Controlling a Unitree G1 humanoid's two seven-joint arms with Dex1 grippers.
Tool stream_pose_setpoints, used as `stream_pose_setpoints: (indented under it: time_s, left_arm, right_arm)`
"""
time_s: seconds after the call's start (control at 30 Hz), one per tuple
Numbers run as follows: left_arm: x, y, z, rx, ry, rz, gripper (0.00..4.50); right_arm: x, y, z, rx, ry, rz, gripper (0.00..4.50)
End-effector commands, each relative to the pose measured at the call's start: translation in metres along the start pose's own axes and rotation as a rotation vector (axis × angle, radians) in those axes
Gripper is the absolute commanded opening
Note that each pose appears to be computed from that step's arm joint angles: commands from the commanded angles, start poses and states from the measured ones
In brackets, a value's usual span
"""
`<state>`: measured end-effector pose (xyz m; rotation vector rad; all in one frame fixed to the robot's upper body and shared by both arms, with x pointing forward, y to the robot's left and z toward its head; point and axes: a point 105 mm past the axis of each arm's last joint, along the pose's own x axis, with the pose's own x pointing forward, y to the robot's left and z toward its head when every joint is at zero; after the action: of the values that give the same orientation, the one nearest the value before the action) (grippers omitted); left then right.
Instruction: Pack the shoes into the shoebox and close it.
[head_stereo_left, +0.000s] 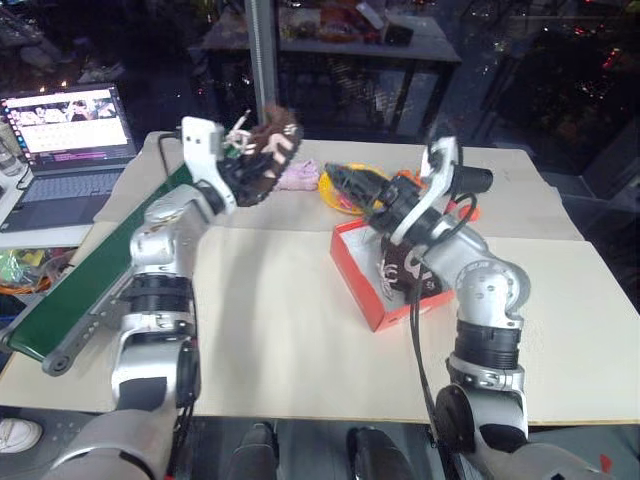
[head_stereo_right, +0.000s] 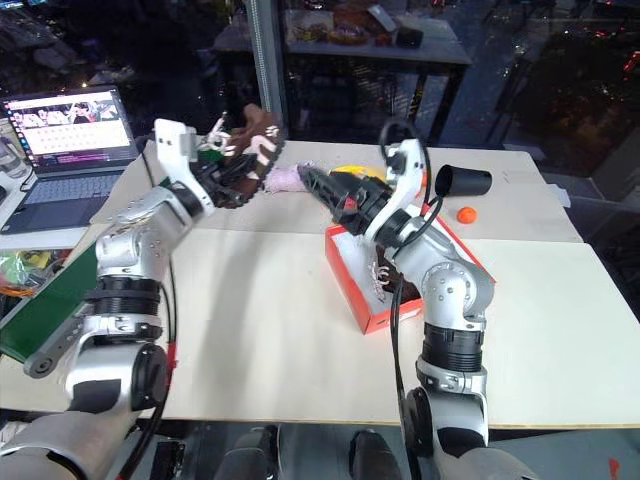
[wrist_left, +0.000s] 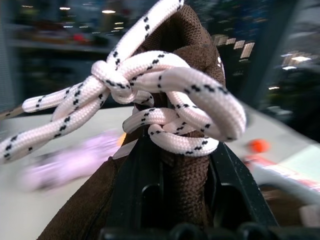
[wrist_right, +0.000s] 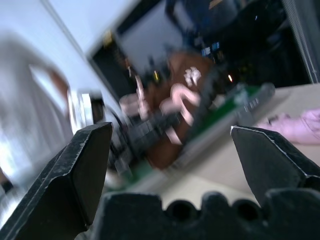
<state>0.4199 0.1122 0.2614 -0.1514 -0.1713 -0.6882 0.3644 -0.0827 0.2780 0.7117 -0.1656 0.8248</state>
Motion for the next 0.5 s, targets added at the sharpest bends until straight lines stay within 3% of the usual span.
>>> stream_pose_setpoints:
  time_s: [0.03,0.5]
  left_arm:
    - [0.009,-0.037,0.028,0.013,-0.07,-0.107,0.73]
    - [0.021,-0.096,0.017,-0.058,-0.022,-0.281,0.73]
  right_arm:
    - [-0.002,0.001,0.027,0.091,-0.094,-0.013,4.5]
    - [-0.004,-0.006,0.026,0.088,-0.077,-0.093,4.5]
